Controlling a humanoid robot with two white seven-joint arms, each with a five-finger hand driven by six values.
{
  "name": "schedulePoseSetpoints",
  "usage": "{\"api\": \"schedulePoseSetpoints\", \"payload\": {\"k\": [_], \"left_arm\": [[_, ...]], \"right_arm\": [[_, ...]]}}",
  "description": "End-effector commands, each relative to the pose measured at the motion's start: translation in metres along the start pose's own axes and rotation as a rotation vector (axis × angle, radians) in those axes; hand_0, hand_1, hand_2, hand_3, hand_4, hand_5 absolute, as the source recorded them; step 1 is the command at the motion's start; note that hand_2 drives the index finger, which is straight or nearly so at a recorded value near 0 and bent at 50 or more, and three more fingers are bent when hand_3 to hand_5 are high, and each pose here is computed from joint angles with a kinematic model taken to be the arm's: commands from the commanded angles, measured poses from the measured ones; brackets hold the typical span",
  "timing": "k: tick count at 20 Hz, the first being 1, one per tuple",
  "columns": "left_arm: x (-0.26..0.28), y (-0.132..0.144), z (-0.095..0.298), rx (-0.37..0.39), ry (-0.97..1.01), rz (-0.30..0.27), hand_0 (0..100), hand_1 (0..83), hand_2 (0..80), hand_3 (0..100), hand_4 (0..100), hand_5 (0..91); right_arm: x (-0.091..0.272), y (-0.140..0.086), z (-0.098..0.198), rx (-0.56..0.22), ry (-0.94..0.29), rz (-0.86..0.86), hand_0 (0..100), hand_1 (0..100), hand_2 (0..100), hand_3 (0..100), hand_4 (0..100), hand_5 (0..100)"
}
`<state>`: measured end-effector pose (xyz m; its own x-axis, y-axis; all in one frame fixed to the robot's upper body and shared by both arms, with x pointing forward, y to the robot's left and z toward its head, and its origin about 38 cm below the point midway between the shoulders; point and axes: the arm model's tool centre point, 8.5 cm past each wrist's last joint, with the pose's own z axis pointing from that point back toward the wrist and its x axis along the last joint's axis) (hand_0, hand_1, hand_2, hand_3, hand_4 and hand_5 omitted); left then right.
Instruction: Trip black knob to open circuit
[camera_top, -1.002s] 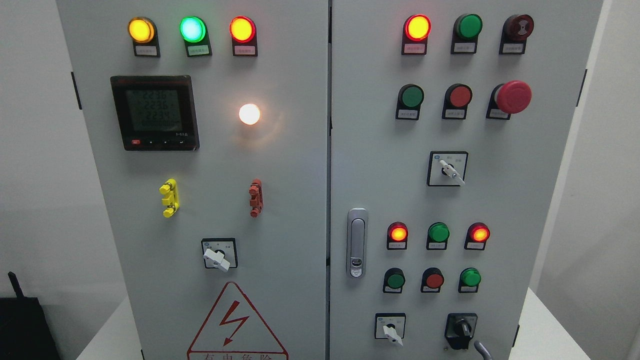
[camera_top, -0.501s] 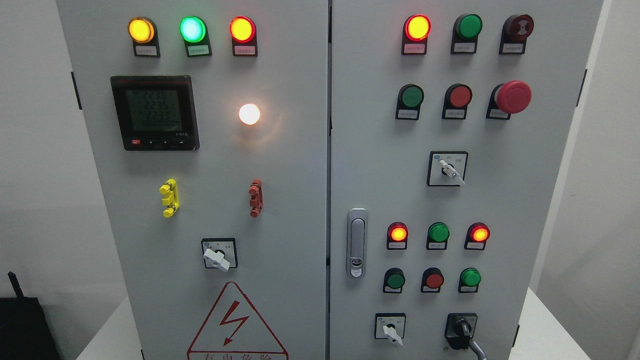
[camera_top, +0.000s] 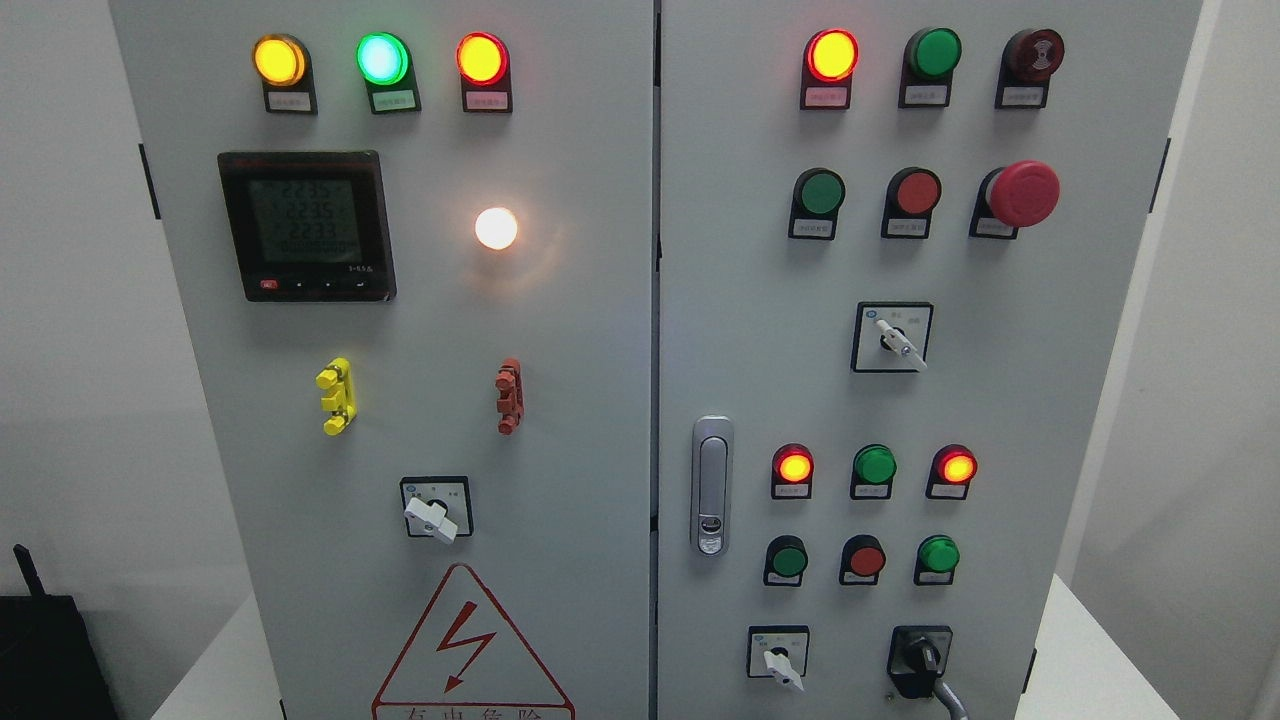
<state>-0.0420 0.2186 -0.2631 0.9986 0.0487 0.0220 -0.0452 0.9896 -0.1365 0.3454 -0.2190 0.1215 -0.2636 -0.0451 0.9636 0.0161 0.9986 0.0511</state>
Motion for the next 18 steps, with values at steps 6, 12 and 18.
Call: {"api": "schedulePoseSetpoints", "payload": {"k": [6,12,18], "left_arm": [[-0.0005,0.0002,0.0,0.002,0.006,-0.022,12,38.9,0.0,0,0,0.0],[-0.0006,0.0002,0.0,0.002,0.007,-0.022,12,38.9,0.0,0,0,0.0],[-0.0005,0.0002,0.0,0.002,0.006,-0.022,12,38.9,0.0,0,0,0.0]], "right_arm": [[0.0007,0.0081,-0.0015,0.025,-0.002,-0.008,0,0,0,100,100,100],[0.0009,0.0102,-0.0018,0.029,-0.003,-0.011,0,0,0,100,100,100],[0.0007,0.0125,-0.0016,0.03,-0.002,-0.014,0,0,0,100,100,100]]}}
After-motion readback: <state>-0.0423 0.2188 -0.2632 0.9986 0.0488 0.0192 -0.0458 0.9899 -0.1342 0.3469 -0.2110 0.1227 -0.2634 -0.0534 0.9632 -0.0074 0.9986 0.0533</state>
